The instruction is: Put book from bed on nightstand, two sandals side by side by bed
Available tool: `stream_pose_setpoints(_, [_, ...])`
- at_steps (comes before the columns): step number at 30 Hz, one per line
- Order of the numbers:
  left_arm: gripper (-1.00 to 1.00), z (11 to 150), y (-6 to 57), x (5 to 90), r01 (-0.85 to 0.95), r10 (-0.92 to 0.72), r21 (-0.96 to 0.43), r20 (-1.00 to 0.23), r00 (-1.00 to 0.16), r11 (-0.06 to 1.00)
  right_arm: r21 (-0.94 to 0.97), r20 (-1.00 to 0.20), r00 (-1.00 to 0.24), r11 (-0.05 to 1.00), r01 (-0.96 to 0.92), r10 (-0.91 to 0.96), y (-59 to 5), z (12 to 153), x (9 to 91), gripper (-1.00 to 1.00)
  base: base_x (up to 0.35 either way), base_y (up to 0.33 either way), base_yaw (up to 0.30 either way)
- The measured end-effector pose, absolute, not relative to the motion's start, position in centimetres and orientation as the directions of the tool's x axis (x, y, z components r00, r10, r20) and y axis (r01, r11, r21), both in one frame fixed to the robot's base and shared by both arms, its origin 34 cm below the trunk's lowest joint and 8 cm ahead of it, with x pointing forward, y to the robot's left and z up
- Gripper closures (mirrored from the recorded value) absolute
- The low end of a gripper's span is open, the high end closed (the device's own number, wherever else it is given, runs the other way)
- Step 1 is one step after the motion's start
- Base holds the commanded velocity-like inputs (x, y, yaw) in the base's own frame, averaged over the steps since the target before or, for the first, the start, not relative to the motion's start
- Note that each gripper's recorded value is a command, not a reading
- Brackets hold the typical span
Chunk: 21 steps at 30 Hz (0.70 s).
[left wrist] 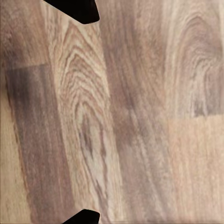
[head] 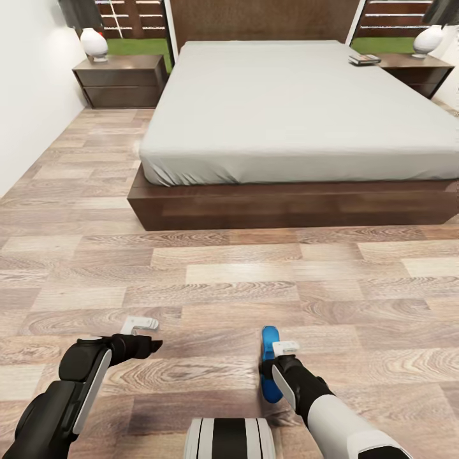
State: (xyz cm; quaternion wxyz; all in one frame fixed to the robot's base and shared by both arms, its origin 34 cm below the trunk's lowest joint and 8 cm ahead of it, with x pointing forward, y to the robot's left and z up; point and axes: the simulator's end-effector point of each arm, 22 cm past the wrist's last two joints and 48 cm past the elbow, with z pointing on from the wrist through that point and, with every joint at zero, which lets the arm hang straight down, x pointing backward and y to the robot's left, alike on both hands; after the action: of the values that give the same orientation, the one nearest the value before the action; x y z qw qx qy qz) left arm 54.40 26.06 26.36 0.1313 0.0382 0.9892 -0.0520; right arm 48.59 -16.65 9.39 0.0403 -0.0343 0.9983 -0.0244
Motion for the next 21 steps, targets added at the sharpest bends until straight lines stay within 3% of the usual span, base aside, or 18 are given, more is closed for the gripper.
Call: stream_pose_setpoints(21, [-1.00,30.5,26.1,56.2,0.097,0.063,-0.083,-0.343,-0.937,0.992,-0.055,-0.173,-0.983,0.997,-0.061,-0.069,-16.6,13.3,52.1,1.00,0.000,0.000,0.000])
